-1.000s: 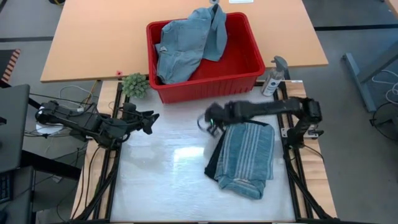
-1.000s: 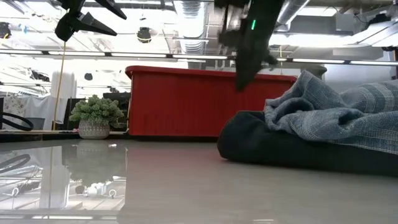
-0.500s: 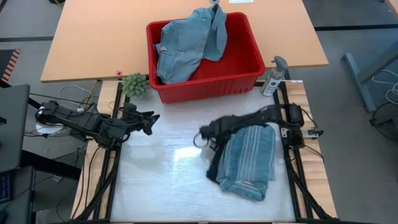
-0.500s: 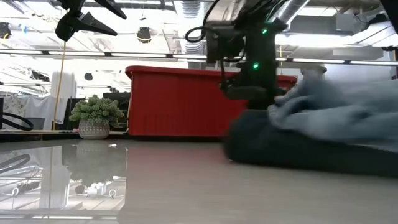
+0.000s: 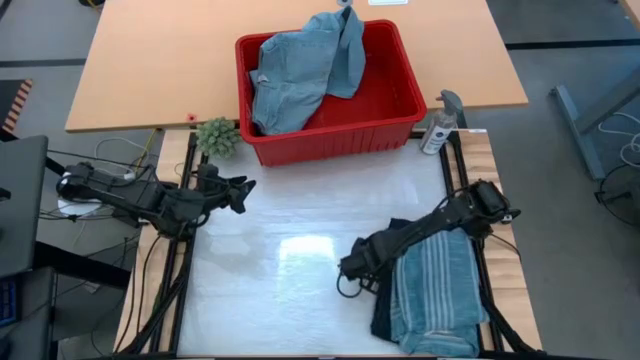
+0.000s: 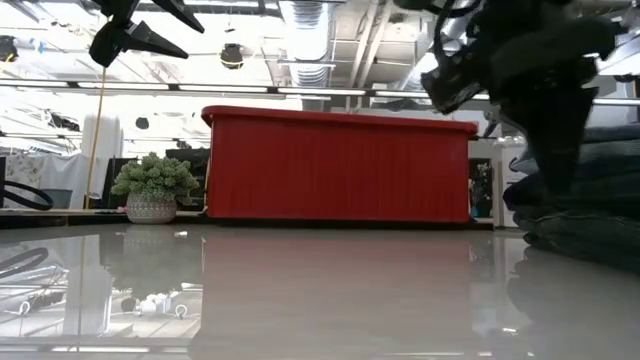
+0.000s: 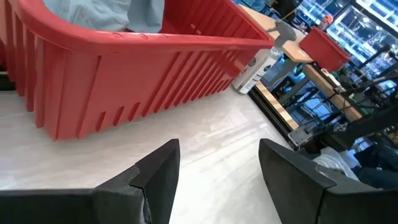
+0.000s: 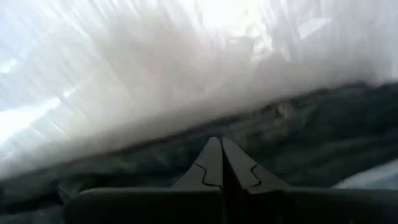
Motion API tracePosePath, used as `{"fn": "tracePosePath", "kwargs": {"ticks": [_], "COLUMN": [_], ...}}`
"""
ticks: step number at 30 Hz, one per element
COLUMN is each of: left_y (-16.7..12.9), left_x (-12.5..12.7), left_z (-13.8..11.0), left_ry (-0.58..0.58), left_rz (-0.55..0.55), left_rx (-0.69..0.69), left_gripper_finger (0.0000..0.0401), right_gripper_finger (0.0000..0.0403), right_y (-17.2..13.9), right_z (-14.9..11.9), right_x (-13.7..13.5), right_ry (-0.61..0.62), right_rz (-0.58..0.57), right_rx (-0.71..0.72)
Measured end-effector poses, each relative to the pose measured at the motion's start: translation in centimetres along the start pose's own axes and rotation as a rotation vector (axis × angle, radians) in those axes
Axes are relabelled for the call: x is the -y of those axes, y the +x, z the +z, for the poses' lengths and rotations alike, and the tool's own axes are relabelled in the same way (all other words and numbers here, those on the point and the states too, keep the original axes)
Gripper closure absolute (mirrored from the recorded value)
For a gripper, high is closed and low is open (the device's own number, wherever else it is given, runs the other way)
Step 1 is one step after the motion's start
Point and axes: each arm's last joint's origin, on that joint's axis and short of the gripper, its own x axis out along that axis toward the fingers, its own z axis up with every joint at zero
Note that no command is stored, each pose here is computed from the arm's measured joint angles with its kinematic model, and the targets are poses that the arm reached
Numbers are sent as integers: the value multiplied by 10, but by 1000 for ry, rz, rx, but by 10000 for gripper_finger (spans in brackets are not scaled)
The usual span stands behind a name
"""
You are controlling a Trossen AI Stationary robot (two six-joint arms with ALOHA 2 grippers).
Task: Fold Laundry from Bin
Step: Stack the folded blue polo shirt on the blue denim pants, then fold the light blue denim pants
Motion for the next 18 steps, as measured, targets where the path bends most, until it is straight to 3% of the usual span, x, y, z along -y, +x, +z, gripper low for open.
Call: {"fn": "tracePosePath", "kwargs": {"ticks": [4, 8, 13, 18], "left_y": [1, 2, 7, 18], "left_x": [3, 8, 16, 23], "left_z": [4, 9, 18, 37], "left_ry": [-31, -36, -34, -78], "left_rz": [-22, -72, -240, -437], "left_rx": [20, 44, -19, -58], "left_gripper_finger": [193, 193, 193, 193], "right_gripper_finger": [387, 387, 387, 387], "right_y": [-28, -68, -80, -138], "right_z": [11, 20, 20, 31], "right_x": [-6, 8, 38, 74], "right_ry": [5, 61, 194, 251], "right_rz": [43, 48, -74, 107], "right_rx": [190, 348, 389, 606]}}
